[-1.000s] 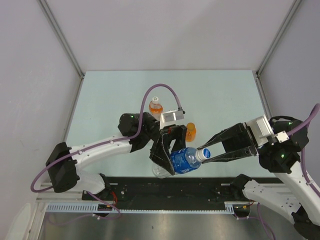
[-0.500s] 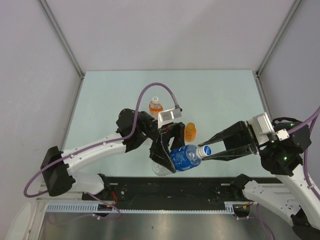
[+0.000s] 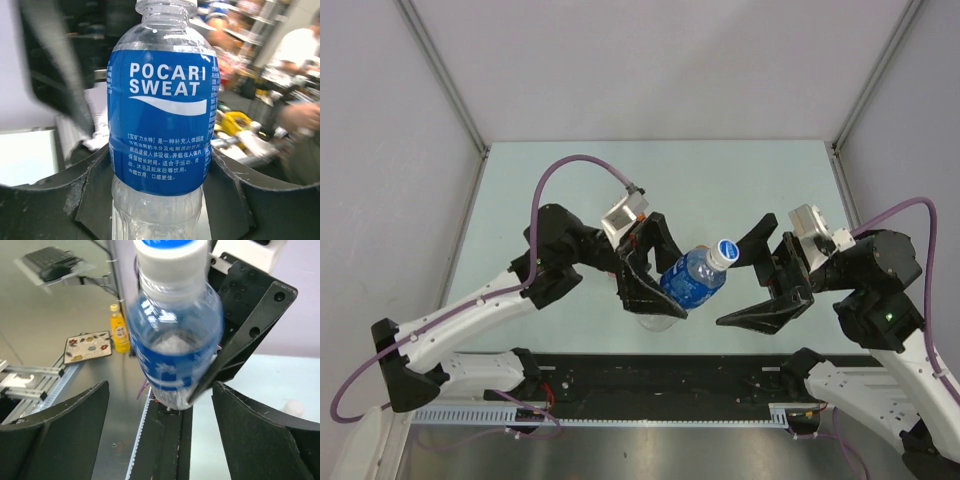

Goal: Fold the napkin into a case and place the utensils inside

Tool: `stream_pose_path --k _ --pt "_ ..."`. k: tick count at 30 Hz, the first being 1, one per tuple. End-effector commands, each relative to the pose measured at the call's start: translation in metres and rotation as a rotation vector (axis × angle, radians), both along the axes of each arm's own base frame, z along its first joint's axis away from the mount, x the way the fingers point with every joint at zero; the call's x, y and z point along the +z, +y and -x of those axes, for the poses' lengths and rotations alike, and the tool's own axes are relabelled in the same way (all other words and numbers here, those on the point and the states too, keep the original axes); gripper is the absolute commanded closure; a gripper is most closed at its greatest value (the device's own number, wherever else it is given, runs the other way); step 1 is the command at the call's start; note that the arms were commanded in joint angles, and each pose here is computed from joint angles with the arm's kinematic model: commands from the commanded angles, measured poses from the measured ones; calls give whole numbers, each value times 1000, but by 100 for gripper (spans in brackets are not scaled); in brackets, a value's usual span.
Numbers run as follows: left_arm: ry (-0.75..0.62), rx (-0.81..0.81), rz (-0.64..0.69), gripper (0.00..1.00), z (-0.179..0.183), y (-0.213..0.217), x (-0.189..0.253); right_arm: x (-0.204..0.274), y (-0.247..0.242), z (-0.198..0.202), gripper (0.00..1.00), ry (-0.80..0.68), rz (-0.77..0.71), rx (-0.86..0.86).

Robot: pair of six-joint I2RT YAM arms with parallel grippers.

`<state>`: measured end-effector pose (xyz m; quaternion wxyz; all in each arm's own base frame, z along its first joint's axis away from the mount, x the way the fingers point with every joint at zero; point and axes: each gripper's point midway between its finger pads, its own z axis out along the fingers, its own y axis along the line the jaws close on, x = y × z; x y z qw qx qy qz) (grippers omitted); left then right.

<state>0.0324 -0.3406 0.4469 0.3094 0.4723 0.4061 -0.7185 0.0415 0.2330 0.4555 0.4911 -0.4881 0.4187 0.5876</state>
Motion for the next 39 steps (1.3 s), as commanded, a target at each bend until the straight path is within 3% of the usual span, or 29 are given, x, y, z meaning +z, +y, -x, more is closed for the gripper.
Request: stream_pose_path --k 1,9,15,21,27,39 --pt "-42 283 -19 100 -43 -11 -7 8 -4 -22 12 46 -30 -171" --pt "26 916 -86 100 -140 16 -41 5 -16 -78 14 172 -60 -502" --pt "-46 1230 -154 100 -170 41 -64 23 -34 -113 18 341 -197 -711" --pt "-206 1326 -241 100 -162 27 -89 25 -30 -130 19 475 -246 -739" --pt "-280 1383 -274 100 -156 15 -97 11 -23 -147 19 583 -224 -778" --pt "-307 1404 -268 100 -151 9 -101 -6 -16 -162 25 641 -186 -828"
